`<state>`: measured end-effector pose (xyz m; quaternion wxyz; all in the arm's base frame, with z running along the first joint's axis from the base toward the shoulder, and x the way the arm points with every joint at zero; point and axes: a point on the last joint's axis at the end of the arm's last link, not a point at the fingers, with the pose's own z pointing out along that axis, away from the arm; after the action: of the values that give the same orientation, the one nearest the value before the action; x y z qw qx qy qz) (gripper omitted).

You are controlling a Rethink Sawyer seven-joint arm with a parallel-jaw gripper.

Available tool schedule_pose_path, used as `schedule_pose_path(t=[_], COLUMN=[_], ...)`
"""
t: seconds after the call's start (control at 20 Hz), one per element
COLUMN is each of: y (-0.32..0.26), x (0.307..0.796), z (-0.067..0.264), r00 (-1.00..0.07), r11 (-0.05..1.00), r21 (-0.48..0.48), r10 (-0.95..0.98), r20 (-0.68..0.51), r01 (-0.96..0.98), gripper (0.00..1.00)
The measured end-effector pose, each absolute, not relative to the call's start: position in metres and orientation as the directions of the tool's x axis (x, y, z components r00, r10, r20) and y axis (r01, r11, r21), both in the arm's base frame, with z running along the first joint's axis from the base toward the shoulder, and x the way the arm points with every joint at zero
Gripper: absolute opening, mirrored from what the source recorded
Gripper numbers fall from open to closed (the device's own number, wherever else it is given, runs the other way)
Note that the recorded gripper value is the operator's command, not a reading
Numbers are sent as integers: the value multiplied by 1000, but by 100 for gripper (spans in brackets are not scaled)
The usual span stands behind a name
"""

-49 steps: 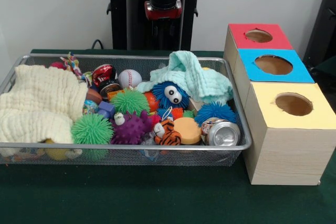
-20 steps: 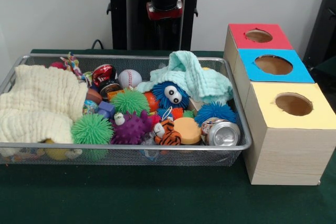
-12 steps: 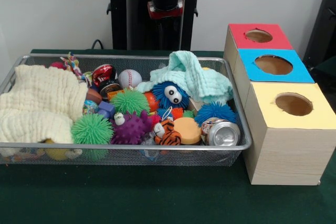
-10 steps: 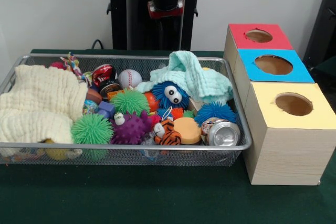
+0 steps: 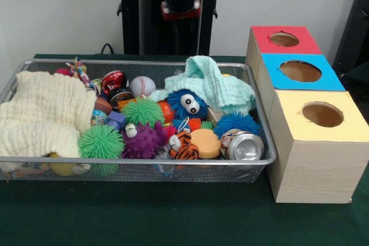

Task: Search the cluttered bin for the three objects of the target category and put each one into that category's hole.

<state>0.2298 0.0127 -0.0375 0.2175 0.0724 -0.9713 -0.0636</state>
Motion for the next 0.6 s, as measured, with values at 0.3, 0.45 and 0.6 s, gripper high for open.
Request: schedule_pose_path(t=[0.3,0.45,0.6], y=[29,39,45], x=[261,283,300], z=[-44,-39,-33], r00=[-978,-959,-921], r11=[973,968,963], r21=[104,97,90], r10=[-206,-212,-211], r20=[11,-187,-328], r01=[-204,-233,-253], gripper=[100,100,100])
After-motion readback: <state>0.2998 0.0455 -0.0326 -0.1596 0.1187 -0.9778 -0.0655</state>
